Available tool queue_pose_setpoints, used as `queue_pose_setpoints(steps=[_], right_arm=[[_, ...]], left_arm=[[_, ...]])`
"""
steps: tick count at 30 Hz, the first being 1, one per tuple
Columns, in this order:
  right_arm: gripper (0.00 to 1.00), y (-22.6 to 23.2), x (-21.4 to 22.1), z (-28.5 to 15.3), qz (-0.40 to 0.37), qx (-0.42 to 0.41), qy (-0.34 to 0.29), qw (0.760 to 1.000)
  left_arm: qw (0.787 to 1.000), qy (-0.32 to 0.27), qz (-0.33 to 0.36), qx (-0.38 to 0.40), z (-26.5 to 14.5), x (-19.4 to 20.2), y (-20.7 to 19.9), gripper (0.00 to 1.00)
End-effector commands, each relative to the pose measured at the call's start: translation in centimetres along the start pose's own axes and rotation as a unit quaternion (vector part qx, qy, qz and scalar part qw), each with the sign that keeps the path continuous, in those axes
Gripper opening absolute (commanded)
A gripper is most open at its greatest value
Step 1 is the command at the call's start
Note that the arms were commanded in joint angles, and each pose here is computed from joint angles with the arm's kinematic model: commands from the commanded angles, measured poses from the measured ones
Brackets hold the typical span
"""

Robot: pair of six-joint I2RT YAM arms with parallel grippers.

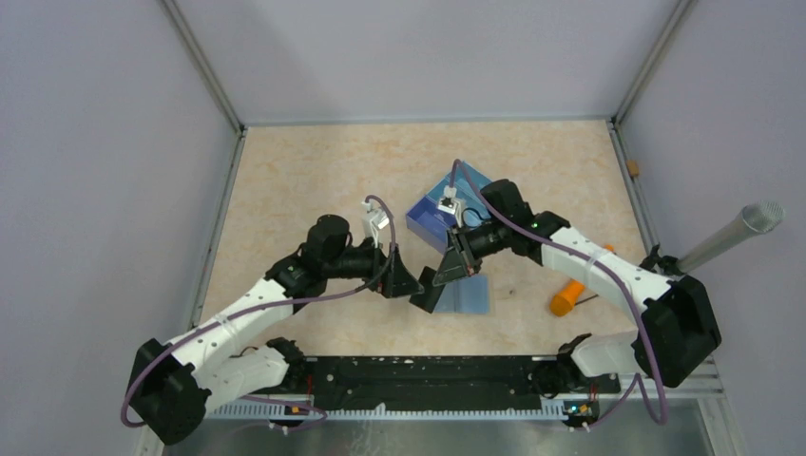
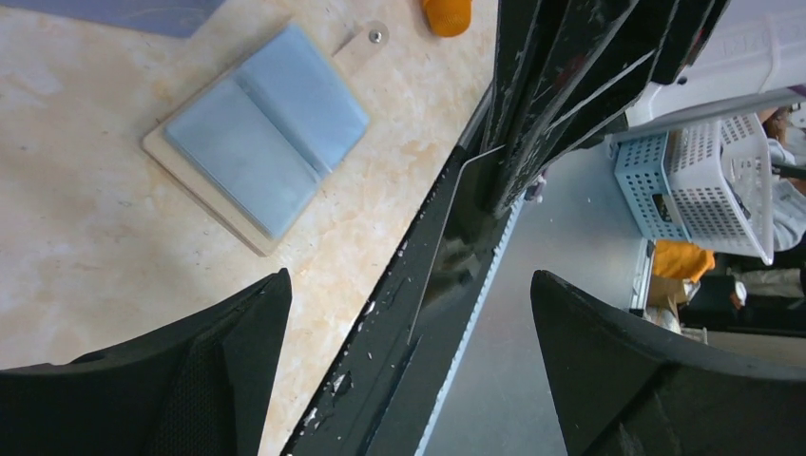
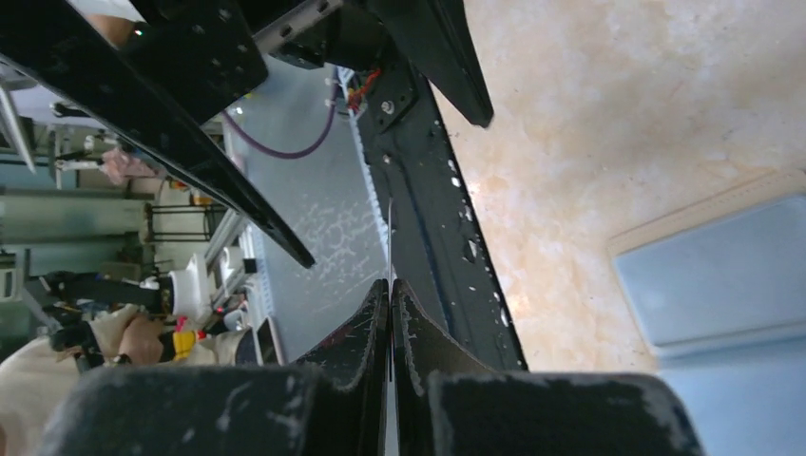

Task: Put the credit cards into the card holder
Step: Pick up the credit card from the storage box.

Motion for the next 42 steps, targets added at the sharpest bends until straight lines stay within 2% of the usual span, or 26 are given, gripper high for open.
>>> queue_pose_setpoints(steps=[1, 2, 5, 8, 9, 11, 12, 16, 18, 21, 22, 27, 30, 36, 40, 42], right_arm=[[0.0, 2.8, -0.9, -0.7, -0.059, -0.071, -0.024, 0.995], [0.0, 2.9, -0.9, -0.7, -0.061, -0.075, -0.022, 0.995], [0.0, 2.9, -1.0, -0.7, -0.064, -0.077, -0.02, 0.995], [0.0, 2.8, -1.2, -0.6, -0.066, -0.073, -0.023, 0.995], [0.01, 2.7, -1.3, -0.6, -0.067, -0.065, -0.029, 0.995], [0.11, 2.7, -1.5, -0.7, -0.068, -0.054, -0.04, 0.995], [0.17, 2.7, -1.5, -0.8, -0.068, -0.046, -0.045, 0.996], [0.52, 2.3, -1.7, -1.5, -0.064, 0.0, -0.086, 0.994], [0.66, 1.8, -1.8, -2.2, -0.05, 0.022, -0.12, 0.991], [0.78, 1.4, -1.5, -2.8, -0.024, 0.02, -0.174, 0.984], [0.8, 1.3, -1.2, -2.7, -0.017, 0.014, -0.183, 0.983], [0.73, 1.0, 0.5, -1.4, 0.026, -0.054, -0.206, 0.977], [0.67, 1.5, 1.2, -0.7, 0.028, -0.088, -0.215, 0.972], [0.44, 1.9, 1.2, -0.5, 0.027, -0.115, -0.244, 0.963], [0.29, 1.8, 1.4, -0.3, 0.031, -0.131, -0.238, 0.962], [0.16, 1.7, 1.6, -0.3, 0.035, -0.132, -0.238, 0.962]], left_arm=[[0.999, 0.002, 0.034, 0.041, 0.5, -0.4, -1.2, 0.96], [0.998, 0.006, 0.035, 0.052, 0.6, -0.3, -1.4, 0.92], [0.995, 0.017, 0.034, 0.088, 1.0, 0.0, -2.1, 0.6], [0.993, 0.018, 0.039, 0.109, 1.2, 0.1, -2.7, 0.44], [0.993, 0.017, 0.04, 0.114, 1.3, 0.1, -2.8, 0.35], [0.992, 0.012, 0.031, 0.12, 1.4, 0.2, -2.9, 0.1], [0.992, 0.009, 0.026, 0.125, 1.4, 0.3, -2.9, 0.01], [0.99, -0.015, 0.009, 0.137, 1.4, 0.8, -2.9, 0.0], [0.991, -0.039, 0.002, 0.132, 1.4, 0.9, -2.8, 0.0], [0.989, -0.09, -0.011, 0.119, 1.2, 0.7, -2.7, 0.0], [0.988, -0.112, -0.018, 0.109, 1.2, 0.5, -2.6, 0.0], [0.976, -0.182, -0.039, 0.111, 1.2, 0.0, -2.9, 0.0], [0.974, -0.188, -0.046, 0.116, 1.5, 0.1, -3.0, 0.0], [0.977, -0.166, -0.05, 0.124, 2.3, 0.7, -3.2, 0.0], [0.979, -0.15, -0.053, 0.129, 2.8, 1.2, -3.4, 0.0], [0.98, -0.144, -0.056, 0.128, 3.1, 1.4, -3.4, 0.0]])
Point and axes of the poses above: each gripper's point midway between its finger pads, its own z axis out along the fingers, its own y axis along the line the jaws close on, x = y × z, the point moved 7 cm from there along -z, back along the fingers, and after that the axes turned 8 degrees about z, right-handed, at the moved point
